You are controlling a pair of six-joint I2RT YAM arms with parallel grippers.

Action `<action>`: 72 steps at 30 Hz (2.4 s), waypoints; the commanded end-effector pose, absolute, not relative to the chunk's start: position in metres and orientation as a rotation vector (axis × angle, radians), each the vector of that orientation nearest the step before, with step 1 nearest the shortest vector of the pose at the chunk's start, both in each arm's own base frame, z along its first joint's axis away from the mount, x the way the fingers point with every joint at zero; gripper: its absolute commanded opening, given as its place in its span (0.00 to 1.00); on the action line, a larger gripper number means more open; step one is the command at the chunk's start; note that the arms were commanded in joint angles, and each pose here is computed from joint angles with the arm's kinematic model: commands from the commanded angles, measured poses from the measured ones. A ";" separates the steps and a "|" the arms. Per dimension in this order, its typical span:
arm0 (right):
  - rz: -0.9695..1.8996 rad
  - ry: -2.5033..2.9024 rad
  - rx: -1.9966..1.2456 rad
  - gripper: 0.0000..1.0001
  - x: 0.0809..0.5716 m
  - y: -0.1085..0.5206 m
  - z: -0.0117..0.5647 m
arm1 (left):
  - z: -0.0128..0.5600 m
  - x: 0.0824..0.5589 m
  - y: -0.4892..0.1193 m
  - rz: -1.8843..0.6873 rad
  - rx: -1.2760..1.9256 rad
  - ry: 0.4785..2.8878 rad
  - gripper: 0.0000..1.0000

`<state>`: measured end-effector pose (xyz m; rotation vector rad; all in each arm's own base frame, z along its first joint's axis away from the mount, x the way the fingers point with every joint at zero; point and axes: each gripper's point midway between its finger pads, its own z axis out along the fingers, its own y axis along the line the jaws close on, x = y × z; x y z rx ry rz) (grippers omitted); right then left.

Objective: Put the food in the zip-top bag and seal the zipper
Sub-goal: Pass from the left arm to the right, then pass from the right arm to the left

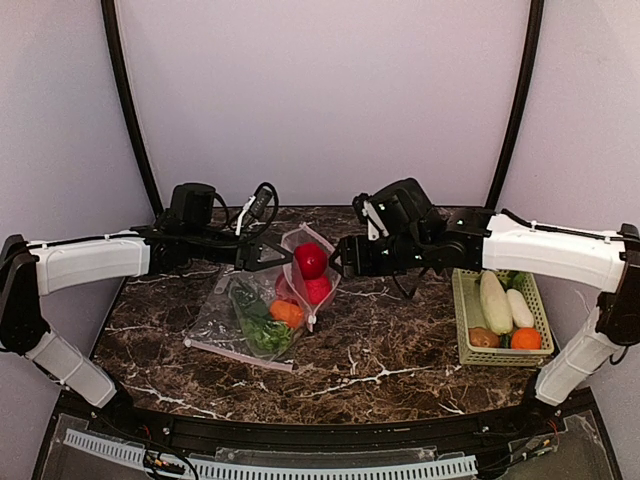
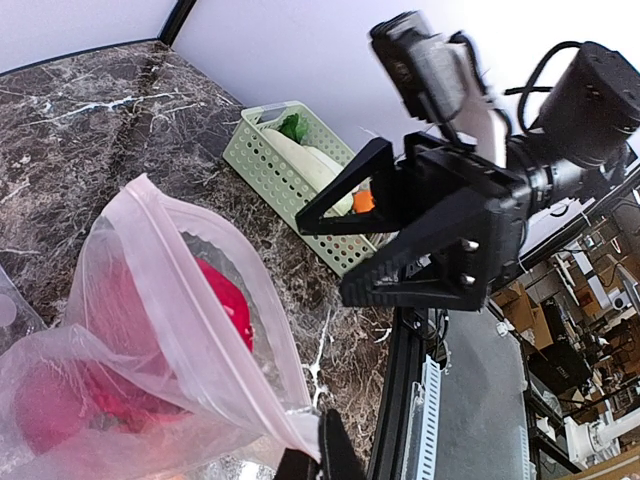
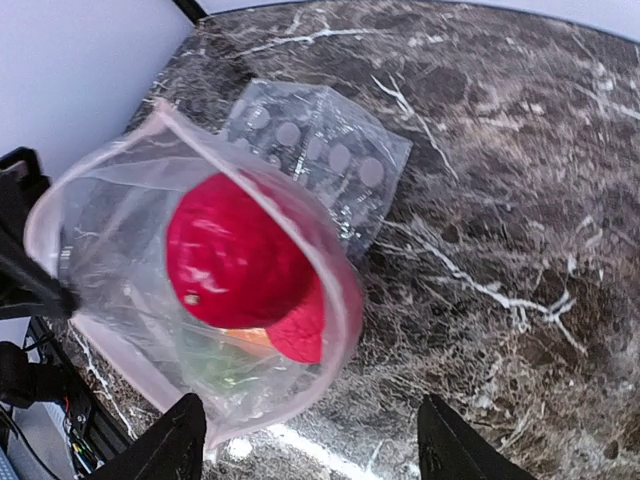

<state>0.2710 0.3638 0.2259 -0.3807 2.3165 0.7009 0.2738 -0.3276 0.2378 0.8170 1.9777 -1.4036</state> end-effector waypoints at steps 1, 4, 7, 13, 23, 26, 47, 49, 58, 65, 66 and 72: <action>0.770 2.353 -0.333 0.68 0.277 0.356 0.217 | 0.242 0.276 -0.323 -1.385 0.815 1.970 0.01; 0.787 2.367 -0.343 0.63 0.283 0.357 0.213 | 0.240 0.278 -0.323 -1.385 0.810 1.978 0.01; 0.819 2.369 -0.365 0.59 0.285 0.362 0.212 | 0.236 0.279 -0.323 -1.393 0.804 1.988 0.01; 0.819 2.392 -0.389 0.54 0.290 0.371 0.201 | 0.232 0.281 -0.324 -1.402 0.798 2.000 0.01; 0.794 2.419 -0.431 0.34 0.308 0.388 0.184 | 0.229 0.281 -0.324 -1.402 0.797 2.009 0.01; 0.806 2.419 -0.436 0.16 0.309 0.391 0.185 | 0.228 0.282 -0.324 -1.401 0.796 2.015 0.01; 1.229 2.063 -0.568 0.00 0.246 0.400 0.365 | 0.353 0.301 -0.332 -1.489 0.689 2.018 0.04; 1.232 2.057 -0.507 0.00 0.248 0.400 0.363 | 0.351 0.306 -0.329 -1.438 0.667 2.023 0.14; 1.098 2.084 -0.218 0.00 0.275 0.393 0.336 | 0.331 0.302 -0.291 -1.078 0.637 2.003 0.84; 0.965 2.035 -0.092 0.00 0.297 0.377 0.346 | 0.294 0.246 -0.290 -0.985 0.748 1.997 0.94; 0.954 2.030 -0.088 0.00 0.299 0.377 0.348 | 0.292 0.238 -0.295 -0.995 0.767 1.989 0.96; 0.921 2.026 -0.095 0.00 0.305 0.380 0.352 | 0.276 0.217 -0.306 -1.043 0.756 1.965 0.99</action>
